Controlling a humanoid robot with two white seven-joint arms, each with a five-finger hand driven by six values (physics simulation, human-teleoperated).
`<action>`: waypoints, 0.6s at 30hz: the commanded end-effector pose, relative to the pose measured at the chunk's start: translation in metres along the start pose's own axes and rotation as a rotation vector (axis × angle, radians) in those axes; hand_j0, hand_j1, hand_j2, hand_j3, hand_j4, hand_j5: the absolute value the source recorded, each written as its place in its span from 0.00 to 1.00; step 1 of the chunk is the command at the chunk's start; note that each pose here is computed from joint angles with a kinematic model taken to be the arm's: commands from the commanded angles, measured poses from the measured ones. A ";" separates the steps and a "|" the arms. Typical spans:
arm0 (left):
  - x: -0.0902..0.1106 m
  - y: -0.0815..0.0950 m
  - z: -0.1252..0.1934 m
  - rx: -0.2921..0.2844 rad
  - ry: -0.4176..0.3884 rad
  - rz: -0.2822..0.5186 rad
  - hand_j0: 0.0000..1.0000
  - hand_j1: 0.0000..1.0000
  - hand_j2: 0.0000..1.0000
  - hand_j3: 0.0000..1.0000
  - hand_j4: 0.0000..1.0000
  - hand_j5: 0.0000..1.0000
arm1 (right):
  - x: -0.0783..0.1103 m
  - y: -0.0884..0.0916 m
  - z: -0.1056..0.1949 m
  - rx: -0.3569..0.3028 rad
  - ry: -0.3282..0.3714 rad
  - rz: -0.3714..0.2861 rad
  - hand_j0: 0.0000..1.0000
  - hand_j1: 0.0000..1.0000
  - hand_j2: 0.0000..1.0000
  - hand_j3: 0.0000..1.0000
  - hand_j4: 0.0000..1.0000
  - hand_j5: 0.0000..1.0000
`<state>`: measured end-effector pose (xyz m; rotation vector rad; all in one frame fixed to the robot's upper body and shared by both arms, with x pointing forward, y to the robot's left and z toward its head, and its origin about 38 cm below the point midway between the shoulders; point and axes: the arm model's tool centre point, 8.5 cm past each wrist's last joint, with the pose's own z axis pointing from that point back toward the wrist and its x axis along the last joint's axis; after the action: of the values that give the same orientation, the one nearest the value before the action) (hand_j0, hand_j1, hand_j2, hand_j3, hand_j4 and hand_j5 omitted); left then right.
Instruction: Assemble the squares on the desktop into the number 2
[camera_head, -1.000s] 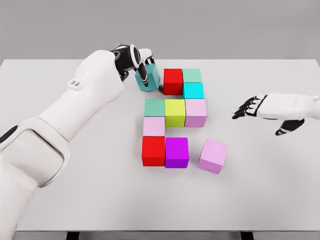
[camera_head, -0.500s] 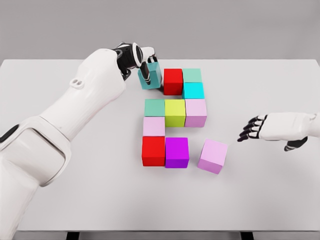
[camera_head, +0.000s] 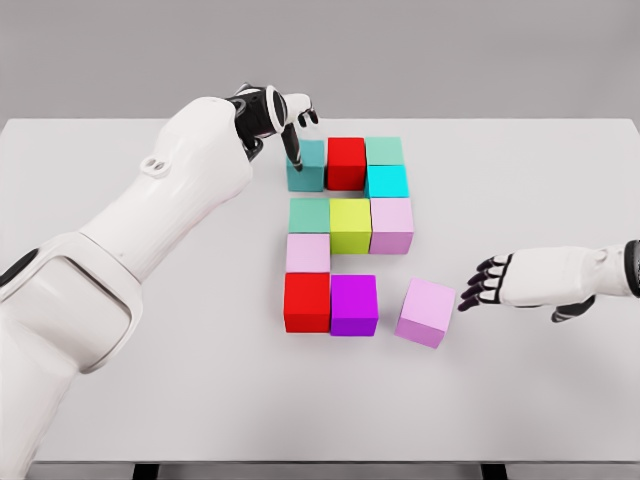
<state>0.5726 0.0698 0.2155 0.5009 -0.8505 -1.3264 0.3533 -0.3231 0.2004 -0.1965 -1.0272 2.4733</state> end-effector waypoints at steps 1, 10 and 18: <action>0.000 0.000 0.000 0.003 -0.002 -0.004 0.90 0.90 0.90 0.90 0.90 0.90 | 0.002 -0.003 -0.006 -0.011 -0.012 0.001 1.00 1.00 1.00 1.00 1.00 1.00; -0.001 0.008 0.003 0.016 -0.005 -0.007 0.96 0.96 0.96 0.96 0.96 0.96 | 0.004 -0.008 -0.012 -0.027 -0.028 0.008 1.00 1.00 1.00 1.00 1.00 1.00; -0.084 0.077 0.042 0.030 -0.152 0.106 1.00 1.00 1.00 1.00 1.00 1.00 | 0.005 -0.013 -0.015 -0.041 -0.035 0.014 1.00 1.00 1.00 1.00 1.00 1.00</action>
<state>0.5887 0.1442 0.2710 0.4458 -0.9779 -1.2927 0.3580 -0.3041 0.1989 -0.1776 -1.0879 2.4825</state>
